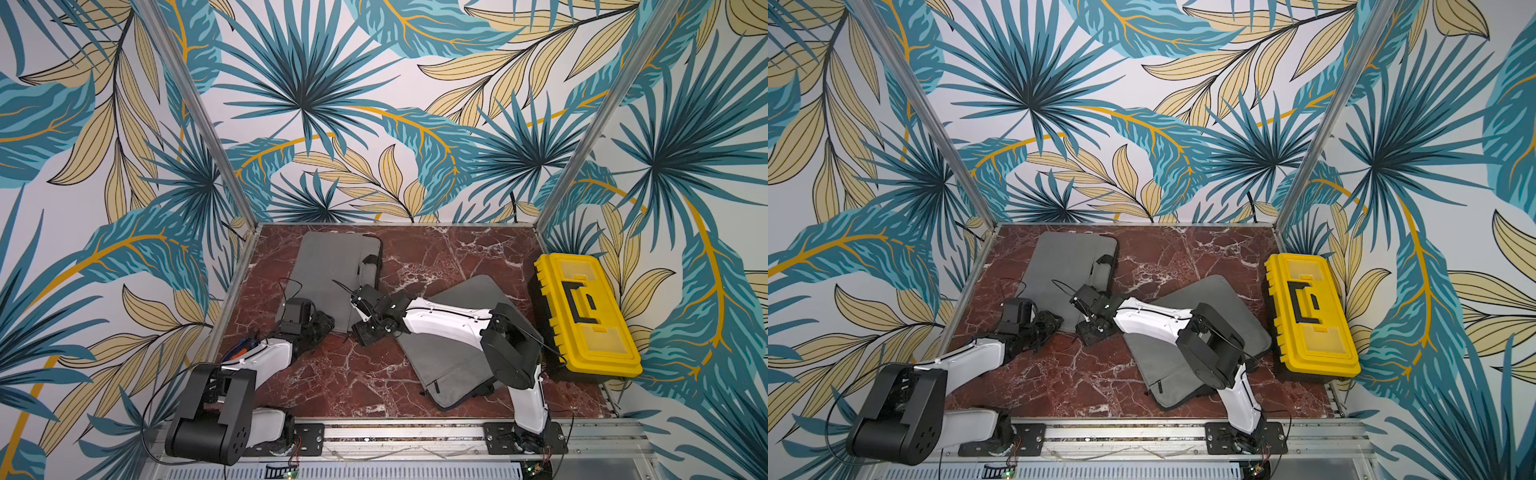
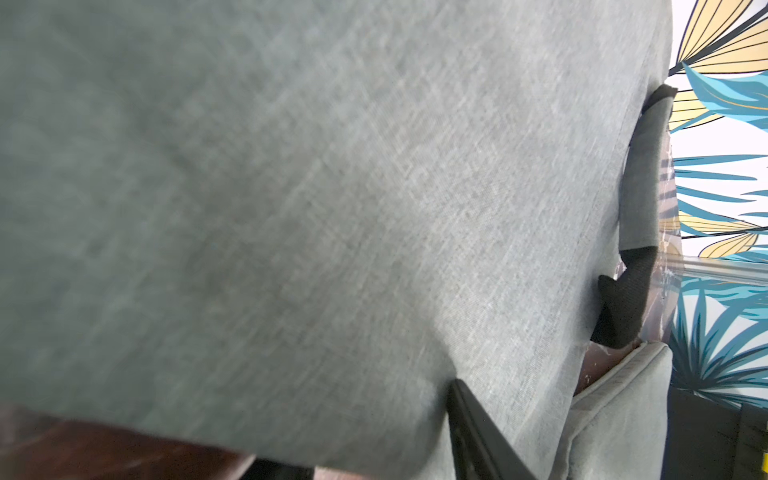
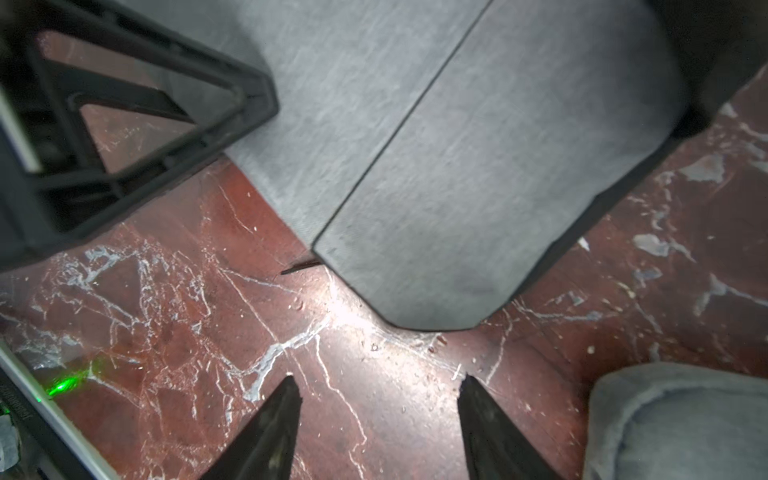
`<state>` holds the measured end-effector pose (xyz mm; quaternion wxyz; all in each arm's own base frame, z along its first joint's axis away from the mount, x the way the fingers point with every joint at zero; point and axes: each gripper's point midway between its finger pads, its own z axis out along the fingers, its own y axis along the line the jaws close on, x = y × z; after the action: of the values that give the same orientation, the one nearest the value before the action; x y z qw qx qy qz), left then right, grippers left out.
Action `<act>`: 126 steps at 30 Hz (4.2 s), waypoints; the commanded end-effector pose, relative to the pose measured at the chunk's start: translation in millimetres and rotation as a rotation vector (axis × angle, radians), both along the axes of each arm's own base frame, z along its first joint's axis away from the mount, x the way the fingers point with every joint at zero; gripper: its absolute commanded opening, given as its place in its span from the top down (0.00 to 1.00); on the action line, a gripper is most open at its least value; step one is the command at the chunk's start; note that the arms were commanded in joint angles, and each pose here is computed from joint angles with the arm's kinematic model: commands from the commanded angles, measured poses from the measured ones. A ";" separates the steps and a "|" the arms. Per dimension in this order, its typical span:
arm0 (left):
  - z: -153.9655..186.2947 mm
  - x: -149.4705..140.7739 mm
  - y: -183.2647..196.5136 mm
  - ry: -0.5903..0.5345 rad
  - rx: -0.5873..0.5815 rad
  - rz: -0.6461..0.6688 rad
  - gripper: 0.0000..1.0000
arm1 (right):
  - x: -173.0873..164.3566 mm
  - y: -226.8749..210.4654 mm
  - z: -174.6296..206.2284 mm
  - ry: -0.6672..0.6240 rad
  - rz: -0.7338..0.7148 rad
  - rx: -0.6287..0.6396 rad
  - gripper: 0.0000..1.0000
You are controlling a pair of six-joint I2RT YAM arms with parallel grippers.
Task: Open the zippered laptop bag and take out the laptop
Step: Move the zippered laptop bag to the center of the board, then unzip the zipper on the zippered laptop bag.
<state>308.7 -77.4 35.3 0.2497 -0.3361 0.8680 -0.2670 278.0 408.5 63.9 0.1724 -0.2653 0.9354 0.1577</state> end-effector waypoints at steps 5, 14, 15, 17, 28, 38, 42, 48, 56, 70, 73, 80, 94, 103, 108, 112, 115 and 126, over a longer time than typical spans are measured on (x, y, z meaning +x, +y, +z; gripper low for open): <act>4.1 17.7 -11.0 -0.022 -0.030 0.000 0.54 | -1.6 -5.4 -11.8 0.023 0.007 -0.059 0.40; 9.3 27.6 -11.1 -0.042 -0.029 0.010 0.55 | 2.4 -7.2 -23.4 0.058 -0.005 -0.108 0.52; 9.3 27.4 -10.5 -0.043 -0.027 0.012 0.55 | 4.1 -8.2 -24.4 0.061 -0.011 -0.108 0.53; 9.8 26.5 -9.5 -0.046 -0.024 0.017 0.55 | 6.0 -9.2 -26.9 0.067 -0.020 -0.107 0.53; 9.4 23.5 -7.3 -0.047 -0.020 0.026 0.54 | 12.3 -9.6 -34.9 0.088 -0.037 -0.110 0.52; 11.2 25.1 -5.2 -0.055 -0.013 0.035 0.52 | 30.2 -21.2 -45.7 0.109 -0.114 -0.111 0.57; 10.5 25.0 -5.0 -0.053 -0.010 0.034 0.51 | 39.6 -25.3 -50.0 0.113 -0.149 -0.109 0.57; 12.3 25.5 -5.2 -0.058 -0.011 0.033 0.51 | 50.5 -27.1 -50.2 0.121 -0.186 -0.105 0.58; 12.7 24.8 -6.9 -0.058 -0.019 0.026 0.51 | 48.4 -31.6 -27.8 0.110 -0.212 -0.088 0.59; 10.4 39.4 -11.8 -0.069 0.004 -0.023 0.55 | 29.1 -2.7 -10.3 0.112 -0.188 0.014 0.58; 13.1 47.4 -18.1 -0.086 -0.016 -0.047 0.56 | 32.8 2.0 -10.2 0.118 -0.205 0.018 0.58; 11.3 54.6 -26.4 -0.087 -0.056 -0.064 0.60 | 49.3 -3.4 -19.2 0.066 -0.274 -0.033 0.53; 13.9 49.6 -21.2 -0.097 -0.043 -0.038 0.60 | 62.7 -0.2 -23.6 0.040 -0.353 -0.035 0.50; 12.0 52.5 -20.8 -0.101 -0.058 -0.014 0.64 | 57.4 7.7 -31.5 0.058 -0.326 -0.069 0.52; 10.9 53.3 -23.3 -0.102 -0.080 0.001 0.65 | 58.4 9.7 -37.2 0.072 -0.319 -0.089 0.55; 8.8 51.7 -22.7 -0.096 -0.086 0.012 0.67 | 58.4 8.6 -39.4 0.074 -0.319 -0.100 0.56; 8.2 50.4 -20.8 -0.096 -0.082 0.024 0.67 | 58.7 6.5 -39.7 0.070 -0.317 -0.110 0.60; 2.2 47.1 -17.8 -0.079 -0.077 0.042 0.68 | 59.3 4.9 -39.7 0.065 -0.295 -0.121 0.79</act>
<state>356.1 -98.6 40.3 0.2635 -0.3497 0.8432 -0.3120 339.0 420.6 31.2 0.1555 -0.1243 0.9746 0.1029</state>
